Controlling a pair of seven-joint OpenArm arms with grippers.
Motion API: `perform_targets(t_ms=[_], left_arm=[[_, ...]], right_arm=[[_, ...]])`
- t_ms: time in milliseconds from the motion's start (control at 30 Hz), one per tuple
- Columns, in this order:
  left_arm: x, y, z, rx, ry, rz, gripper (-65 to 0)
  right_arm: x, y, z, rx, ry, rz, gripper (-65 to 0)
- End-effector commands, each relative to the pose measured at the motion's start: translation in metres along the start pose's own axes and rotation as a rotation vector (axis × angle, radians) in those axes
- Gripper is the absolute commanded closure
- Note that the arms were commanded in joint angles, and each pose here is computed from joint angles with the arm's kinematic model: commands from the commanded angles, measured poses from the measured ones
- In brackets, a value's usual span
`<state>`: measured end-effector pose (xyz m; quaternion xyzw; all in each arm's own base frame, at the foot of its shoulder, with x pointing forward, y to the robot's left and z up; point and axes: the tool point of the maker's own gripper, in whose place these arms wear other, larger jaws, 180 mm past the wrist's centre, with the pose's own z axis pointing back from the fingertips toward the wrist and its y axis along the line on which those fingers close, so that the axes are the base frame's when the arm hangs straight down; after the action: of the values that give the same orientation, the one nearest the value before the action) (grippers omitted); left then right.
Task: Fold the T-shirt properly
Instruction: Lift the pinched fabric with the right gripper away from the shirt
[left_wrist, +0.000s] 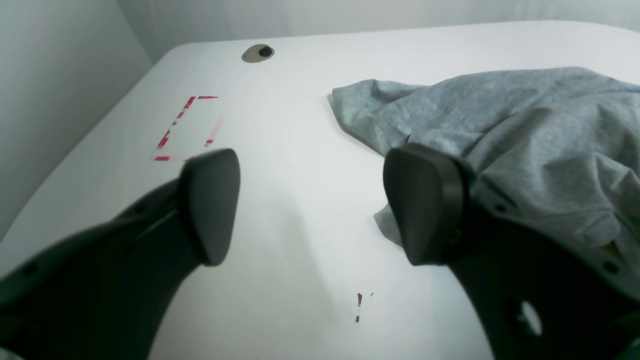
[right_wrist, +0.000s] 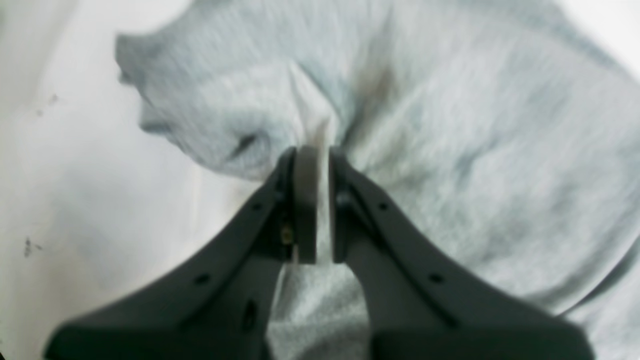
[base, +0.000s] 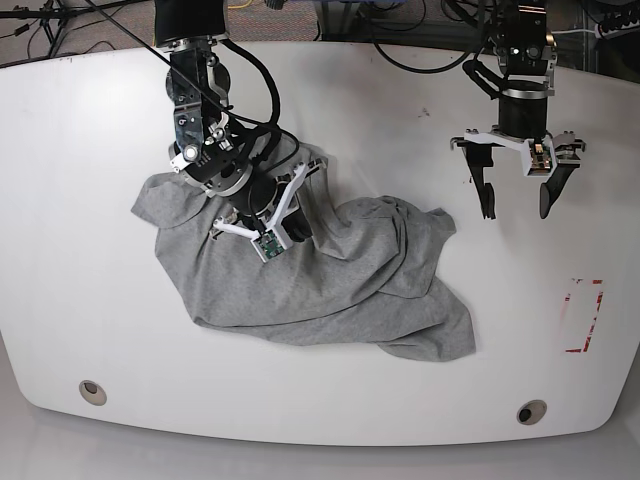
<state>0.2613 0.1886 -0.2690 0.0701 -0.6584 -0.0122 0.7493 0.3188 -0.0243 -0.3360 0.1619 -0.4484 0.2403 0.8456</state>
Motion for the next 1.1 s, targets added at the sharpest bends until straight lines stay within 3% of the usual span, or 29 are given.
perform_targets(t_ms=[0,400,767,800,833,1067], left_arm=[[0.008,-0.001,-0.002,-0.007,-0.035,-0.007,-45.9],[0.008,-0.005,-0.012,-0.011,-0.03,0.004,-45.1],[0.008,-0.004,-0.005,-0.017,-0.017,0.02,-45.7],[-0.028,0.001,-0.001,-0.008,0.103,-0.014,-44.0],[-0.029,0.002,-0.001,-0.013,0.109,-0.03,-43.9],[-0.037,0.007,-0.002,-0.019,0.166,-0.067,-43.9]], right_arm=[[0.02,-0.002,0.006,-0.002,-0.067,0.026,-2.9],[0.03,-0.006,0.015,-0.019,-0.093,0.049,-2.6],[0.048,-0.016,0.02,-0.065,-0.08,0.128,-32.2],[-0.001,-0.017,0.017,-0.074,0.044,0.071,-27.0],[-0.007,-0.017,0.017,-0.077,0.066,0.07,-27.0],[-0.01,-0.018,0.018,-0.084,0.093,0.075,-27.0]])
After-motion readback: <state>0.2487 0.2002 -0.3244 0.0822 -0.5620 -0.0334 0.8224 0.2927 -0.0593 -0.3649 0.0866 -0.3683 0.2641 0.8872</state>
